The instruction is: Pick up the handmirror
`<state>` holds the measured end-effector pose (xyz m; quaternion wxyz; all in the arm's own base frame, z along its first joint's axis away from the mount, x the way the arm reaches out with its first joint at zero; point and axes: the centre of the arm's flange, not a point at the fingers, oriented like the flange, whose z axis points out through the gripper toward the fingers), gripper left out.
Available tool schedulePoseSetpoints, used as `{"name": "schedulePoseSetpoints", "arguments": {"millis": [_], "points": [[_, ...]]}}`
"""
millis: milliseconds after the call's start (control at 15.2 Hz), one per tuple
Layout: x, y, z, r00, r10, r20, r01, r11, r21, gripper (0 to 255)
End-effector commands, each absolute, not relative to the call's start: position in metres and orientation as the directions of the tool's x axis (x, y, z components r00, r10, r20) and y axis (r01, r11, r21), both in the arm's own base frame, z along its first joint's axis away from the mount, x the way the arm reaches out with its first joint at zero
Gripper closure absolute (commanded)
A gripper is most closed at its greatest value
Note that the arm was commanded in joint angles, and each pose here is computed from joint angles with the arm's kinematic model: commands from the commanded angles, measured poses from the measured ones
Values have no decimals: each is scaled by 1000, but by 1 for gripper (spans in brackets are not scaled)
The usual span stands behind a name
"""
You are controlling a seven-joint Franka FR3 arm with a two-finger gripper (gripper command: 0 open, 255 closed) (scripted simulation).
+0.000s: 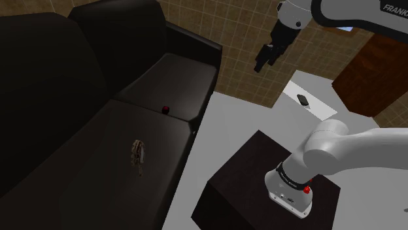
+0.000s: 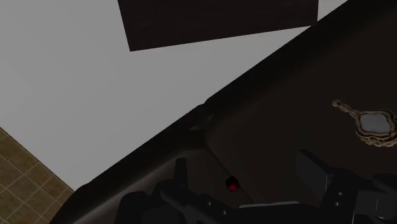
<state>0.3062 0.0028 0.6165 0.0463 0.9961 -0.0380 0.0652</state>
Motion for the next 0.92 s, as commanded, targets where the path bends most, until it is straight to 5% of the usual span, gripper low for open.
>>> {"name": "schedulePoseSetpoints", "arguments": {"millis": [0, 858], "points": [[306, 3, 616, 989, -70, 133, -82, -993, 87, 0], [340, 123, 506, 969, -138, 206, -149, -988, 41, 0]]}}
